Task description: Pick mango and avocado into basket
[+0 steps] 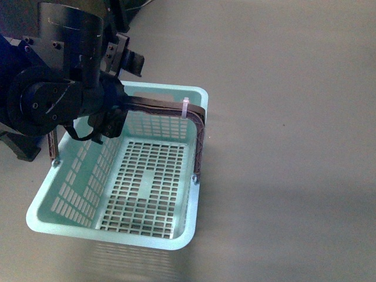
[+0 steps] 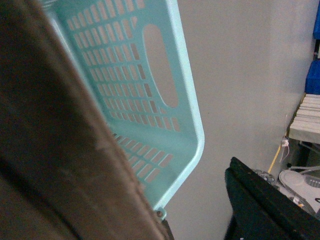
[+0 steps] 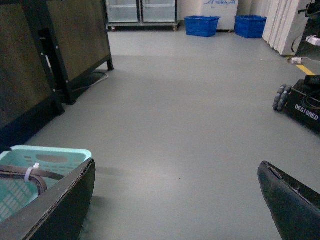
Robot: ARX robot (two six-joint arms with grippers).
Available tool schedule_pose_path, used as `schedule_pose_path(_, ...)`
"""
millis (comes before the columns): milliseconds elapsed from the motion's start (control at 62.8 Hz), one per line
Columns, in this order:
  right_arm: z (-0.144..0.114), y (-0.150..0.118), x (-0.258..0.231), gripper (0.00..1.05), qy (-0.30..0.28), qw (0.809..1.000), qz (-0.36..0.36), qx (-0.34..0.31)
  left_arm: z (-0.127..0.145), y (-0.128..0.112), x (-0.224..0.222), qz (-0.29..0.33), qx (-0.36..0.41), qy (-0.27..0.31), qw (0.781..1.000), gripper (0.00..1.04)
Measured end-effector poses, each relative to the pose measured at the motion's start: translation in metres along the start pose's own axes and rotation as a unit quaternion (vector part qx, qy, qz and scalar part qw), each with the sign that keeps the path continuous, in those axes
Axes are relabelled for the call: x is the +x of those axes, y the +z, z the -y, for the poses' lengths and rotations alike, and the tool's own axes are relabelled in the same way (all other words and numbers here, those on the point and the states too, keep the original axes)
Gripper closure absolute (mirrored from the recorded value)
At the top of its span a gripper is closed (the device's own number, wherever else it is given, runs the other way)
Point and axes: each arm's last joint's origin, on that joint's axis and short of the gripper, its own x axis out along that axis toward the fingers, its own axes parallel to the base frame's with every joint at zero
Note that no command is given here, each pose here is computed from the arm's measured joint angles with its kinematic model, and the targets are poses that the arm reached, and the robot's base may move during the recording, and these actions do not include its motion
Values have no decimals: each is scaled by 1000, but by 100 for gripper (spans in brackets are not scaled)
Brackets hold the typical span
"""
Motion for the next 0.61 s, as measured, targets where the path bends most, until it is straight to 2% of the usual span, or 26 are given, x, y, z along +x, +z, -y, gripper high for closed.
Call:
schedule_pose_path(127, 0, 0, 0, 9, 0, 1000, 0, 0, -1, -2, 2, -4, -4, 8, 1000, 67)
schedule_pose_path(175, 0, 0, 0, 9, 0, 1000, 0, 0, -1, -4, 2, -10, -25, 14, 1000, 79)
schedule_pose_path(239, 0, 0, 0, 9, 0, 1000, 0, 0, 2, -5, 0, -20, -47, 15, 999, 85)
schedule_pose_path(287, 0, 0, 0, 9, 0, 1000, 0, 0, 5, -6, -3, -24, -47, 13, 999, 89)
schedule_pose_path(414, 0, 0, 0, 9, 0, 1000, 0, 0, 9, -4, -22, -21, -48, 8, 999, 89)
schedule_pose_path(605, 0, 0, 0, 9, 0, 1000, 0, 0, 29, 20, -84, -13, -81, -14, 997, 89)
